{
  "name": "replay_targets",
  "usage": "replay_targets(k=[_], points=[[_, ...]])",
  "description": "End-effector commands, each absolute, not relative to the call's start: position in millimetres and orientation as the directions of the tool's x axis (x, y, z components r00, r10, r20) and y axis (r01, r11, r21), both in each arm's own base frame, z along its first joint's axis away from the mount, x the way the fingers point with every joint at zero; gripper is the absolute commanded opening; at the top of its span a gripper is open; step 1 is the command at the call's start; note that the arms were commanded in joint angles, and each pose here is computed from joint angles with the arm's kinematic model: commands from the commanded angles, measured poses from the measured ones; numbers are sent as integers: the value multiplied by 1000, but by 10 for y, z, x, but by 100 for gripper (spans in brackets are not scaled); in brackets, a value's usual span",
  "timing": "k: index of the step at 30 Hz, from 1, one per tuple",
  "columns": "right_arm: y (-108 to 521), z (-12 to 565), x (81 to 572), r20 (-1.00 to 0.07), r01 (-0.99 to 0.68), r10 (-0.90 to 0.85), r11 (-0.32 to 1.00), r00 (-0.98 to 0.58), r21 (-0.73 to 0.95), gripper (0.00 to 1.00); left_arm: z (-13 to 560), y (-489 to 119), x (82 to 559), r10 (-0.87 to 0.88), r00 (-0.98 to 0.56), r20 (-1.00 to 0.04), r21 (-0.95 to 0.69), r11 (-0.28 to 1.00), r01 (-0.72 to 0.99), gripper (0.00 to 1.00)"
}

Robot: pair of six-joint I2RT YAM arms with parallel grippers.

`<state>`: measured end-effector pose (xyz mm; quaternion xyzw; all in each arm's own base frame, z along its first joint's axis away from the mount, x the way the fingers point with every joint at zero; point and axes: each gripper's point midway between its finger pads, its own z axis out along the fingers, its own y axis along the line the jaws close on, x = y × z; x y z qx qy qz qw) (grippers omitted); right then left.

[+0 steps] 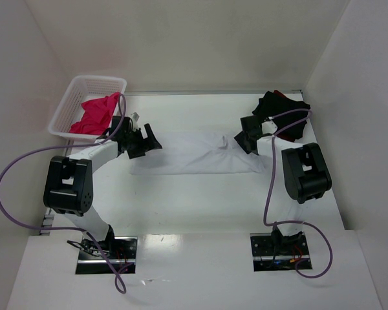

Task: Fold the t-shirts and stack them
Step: Fold the other side of the tshirt into a rectangle

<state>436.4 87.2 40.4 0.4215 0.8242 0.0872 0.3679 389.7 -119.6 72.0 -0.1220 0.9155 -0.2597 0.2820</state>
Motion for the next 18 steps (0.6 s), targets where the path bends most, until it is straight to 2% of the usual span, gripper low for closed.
replay_targets(k=[1,8,14,18], points=[[998,544,4436,-499,579,792,603,-353,548,53,823,-1249,3982,-343,-806,-482,-553,833,-24,99],[1207,735,4441,-422,513,829,559,-368,651,51,823,-1249,3982,-343,-806,-482,-553,833,-24,99],[1260,581,4431,-399,537,837,547,-375,642,51,829,-1263,3976,-341,-809,-479,-559,829,-19,99],[1250,500,4442,-396,553,839,544,-373,631,46,829,-1263,3976,-341,-809,-479,-559,829,-19,99]])
